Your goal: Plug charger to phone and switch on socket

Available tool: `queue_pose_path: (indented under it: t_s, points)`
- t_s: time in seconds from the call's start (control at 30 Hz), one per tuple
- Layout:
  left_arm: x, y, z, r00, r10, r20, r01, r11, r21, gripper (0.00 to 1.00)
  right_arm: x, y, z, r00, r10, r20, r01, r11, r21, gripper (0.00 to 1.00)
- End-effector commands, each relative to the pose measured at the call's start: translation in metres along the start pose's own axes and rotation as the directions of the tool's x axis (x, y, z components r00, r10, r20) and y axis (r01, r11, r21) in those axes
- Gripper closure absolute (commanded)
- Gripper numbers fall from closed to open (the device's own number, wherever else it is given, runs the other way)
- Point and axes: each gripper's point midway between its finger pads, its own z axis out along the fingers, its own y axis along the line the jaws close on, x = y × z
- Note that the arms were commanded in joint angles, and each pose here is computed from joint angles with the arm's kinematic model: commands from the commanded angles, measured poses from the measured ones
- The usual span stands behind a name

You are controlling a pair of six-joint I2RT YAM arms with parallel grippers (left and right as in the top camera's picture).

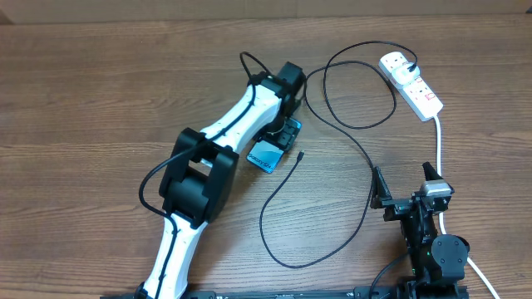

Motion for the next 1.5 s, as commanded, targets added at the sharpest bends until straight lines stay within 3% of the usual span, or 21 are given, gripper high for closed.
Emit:
queue_pose_path:
  t_s: [0.0, 0.33, 0.7, 1.1, 1.33, 1.47]
  points:
    - [0.025, 0.016, 0.039, 0.982, -0.130, -0.138, 0.140, 0.988, 0.062, 0.33, 0.002, 0.000, 0.000, 1.000, -0.005, 0.004, 0.005, 1.000, 0.002, 0.00]
    - [0.029, 0.045, 0.025, 0.911, -0.365, -0.193, 0.387, 0.917, 0.093, 0.37, 0.002, 0.000, 0.000, 1.000, -0.005, 0.004, 0.005, 1.000, 0.002, 0.00]
    - [0.007, 0.024, -0.021, 0.886, -0.396, -0.241, 0.460, 0.818, 0.345, 0.39, 0.002, 0.000, 0.000, 1.000, -0.005, 0.003, 0.005, 1.000, 0.002, 0.00]
    - [0.005, 0.005, -0.034, 0.874, -0.387, -0.295, 0.484, 0.746, 0.457, 0.39, 0.002, 0.000, 0.000, 1.000, -0.005, 0.002, 0.005, 1.000, 0.002, 0.00]
    - [-0.003, -0.013, -0.054, 0.866, -0.367, -0.339, 0.500, 0.620, 0.605, 0.39, 0.002, 0.000, 0.000, 1.000, -0.005, 0.002, 0.005, 1.000, 0.002, 0.00]
    - [-0.009, -0.018, -0.072, 0.859, -0.357, -0.366, 0.508, 0.511, 0.694, 0.39, 0.002, 0.000, 0.000, 1.000, -0.005, 0.002, 0.005, 1.000, 0.002, 0.00]
